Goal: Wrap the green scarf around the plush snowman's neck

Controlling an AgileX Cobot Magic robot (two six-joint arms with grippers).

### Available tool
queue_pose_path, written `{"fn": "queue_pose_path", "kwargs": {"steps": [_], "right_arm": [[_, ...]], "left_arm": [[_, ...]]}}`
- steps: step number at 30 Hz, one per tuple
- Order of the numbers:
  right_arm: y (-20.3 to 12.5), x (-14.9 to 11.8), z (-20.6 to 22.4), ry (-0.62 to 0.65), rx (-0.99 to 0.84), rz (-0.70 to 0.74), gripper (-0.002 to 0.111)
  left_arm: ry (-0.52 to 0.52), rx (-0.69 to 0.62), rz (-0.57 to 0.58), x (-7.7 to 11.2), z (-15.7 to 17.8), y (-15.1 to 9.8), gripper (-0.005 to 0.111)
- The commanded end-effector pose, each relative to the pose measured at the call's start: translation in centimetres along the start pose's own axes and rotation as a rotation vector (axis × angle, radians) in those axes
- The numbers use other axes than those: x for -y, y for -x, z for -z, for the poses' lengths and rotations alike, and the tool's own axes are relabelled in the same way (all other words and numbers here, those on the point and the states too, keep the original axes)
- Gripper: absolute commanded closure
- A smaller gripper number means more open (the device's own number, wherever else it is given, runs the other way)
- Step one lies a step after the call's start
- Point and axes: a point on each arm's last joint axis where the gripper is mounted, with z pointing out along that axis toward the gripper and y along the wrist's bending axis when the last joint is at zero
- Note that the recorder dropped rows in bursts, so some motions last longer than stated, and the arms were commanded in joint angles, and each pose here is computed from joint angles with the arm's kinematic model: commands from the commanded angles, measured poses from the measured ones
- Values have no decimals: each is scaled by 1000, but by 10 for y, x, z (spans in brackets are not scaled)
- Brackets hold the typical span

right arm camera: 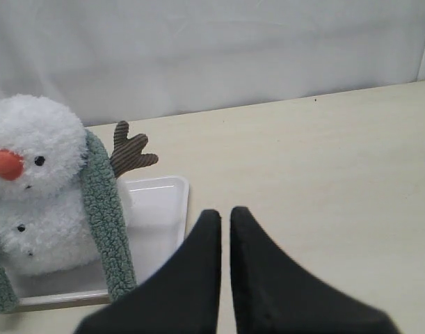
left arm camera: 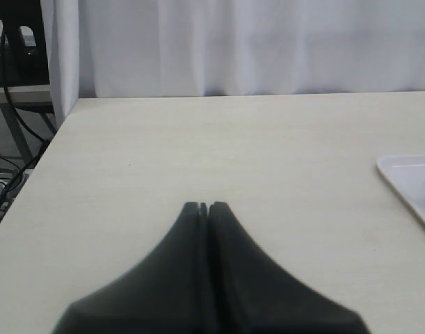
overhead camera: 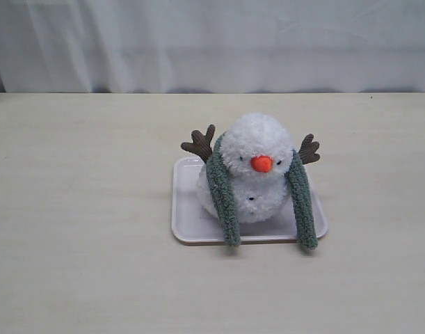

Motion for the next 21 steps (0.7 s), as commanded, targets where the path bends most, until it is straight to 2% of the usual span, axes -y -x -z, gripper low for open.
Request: {"fn": "queue_pose_path", "kwargs": {"steps": [1,7,21], "right_arm": [[-2,1,0,-7,-9,8,104],[-7,1,0,-17,-70,12,104],[-7,1,0,-16,-68,13,104]], "left_arm": [[4,8,5,0,0,0,107],[4,8,5,0,0,0,107],[4,8,5,0,0,0,107]]}}
